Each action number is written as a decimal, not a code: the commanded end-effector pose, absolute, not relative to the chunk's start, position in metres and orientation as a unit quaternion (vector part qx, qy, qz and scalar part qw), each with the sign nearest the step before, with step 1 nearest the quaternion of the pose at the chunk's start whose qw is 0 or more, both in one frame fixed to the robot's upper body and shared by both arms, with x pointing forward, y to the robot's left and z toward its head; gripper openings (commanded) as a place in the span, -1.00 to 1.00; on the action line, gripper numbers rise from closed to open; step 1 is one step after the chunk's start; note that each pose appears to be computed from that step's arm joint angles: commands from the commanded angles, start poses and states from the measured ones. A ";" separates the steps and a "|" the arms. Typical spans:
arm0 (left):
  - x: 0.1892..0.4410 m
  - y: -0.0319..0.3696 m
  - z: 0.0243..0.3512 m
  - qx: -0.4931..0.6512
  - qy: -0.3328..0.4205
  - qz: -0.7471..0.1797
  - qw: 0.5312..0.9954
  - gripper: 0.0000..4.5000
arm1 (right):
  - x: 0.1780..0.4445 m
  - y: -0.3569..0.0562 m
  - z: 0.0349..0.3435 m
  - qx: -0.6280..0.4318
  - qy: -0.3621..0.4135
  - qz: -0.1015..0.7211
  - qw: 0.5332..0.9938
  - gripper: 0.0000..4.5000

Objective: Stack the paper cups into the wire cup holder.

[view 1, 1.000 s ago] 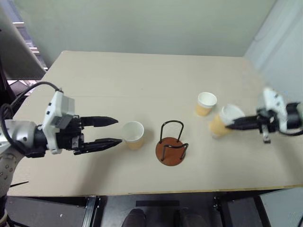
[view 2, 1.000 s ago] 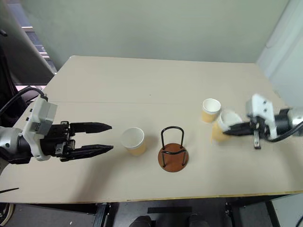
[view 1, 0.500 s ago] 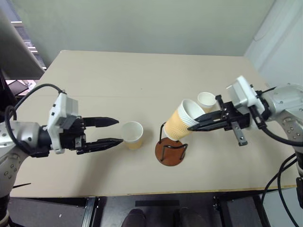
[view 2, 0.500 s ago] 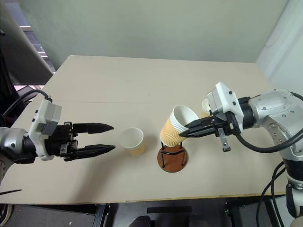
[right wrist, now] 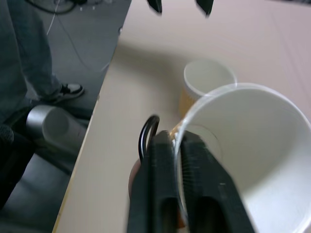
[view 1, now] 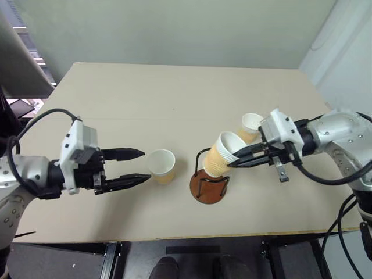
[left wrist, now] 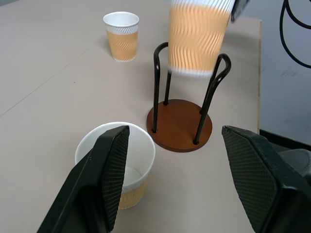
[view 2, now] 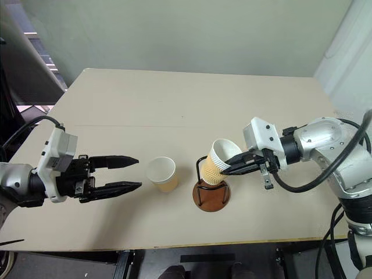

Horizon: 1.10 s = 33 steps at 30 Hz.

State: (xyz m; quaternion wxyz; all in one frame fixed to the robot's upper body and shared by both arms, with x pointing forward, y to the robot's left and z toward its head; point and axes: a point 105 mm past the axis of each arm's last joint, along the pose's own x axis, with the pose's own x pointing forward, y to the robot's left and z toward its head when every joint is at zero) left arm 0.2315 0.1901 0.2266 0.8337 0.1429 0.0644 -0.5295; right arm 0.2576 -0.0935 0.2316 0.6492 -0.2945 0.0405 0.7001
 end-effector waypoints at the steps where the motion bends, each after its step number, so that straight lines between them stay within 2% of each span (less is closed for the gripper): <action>1: 0.227 0.188 0.236 0.159 0.047 -0.530 0.832 0.45 | 0.258 -0.093 0.237 -0.313 0.029 0.696 0.646 -0.30; 6: 0.227 0.189 0.235 0.161 0.049 -0.527 0.833 0.45 | 0.270 -0.104 0.247 -0.323 0.023 0.672 0.666 0.48; 9: 0.228 0.189 0.235 0.163 0.049 -0.526 0.833 0.45 | 0.301 -0.129 0.256 -0.363 0.026 0.614 0.701 0.96; 13: 0.228 0.189 0.234 0.164 0.048 -0.523 0.835 0.45 | 0.345 -0.159 0.253 -0.407 0.055 0.547 0.729 0.99; 20: 0.227 0.185 0.234 0.162 0.044 -0.519 0.838 0.45 | 0.390 -0.180 0.223 -0.441 0.114 0.507 0.732 0.99; 26: 0.225 0.181 0.234 0.162 0.042 -0.516 0.840 0.45 | 0.413 -0.184 0.208 -0.468 0.129 0.471 0.736 0.99; 33: 0.223 0.180 0.235 0.167 0.045 -0.507 0.844 0.45 | 0.422 -0.188 0.196 -0.502 0.147 0.452 0.723 0.99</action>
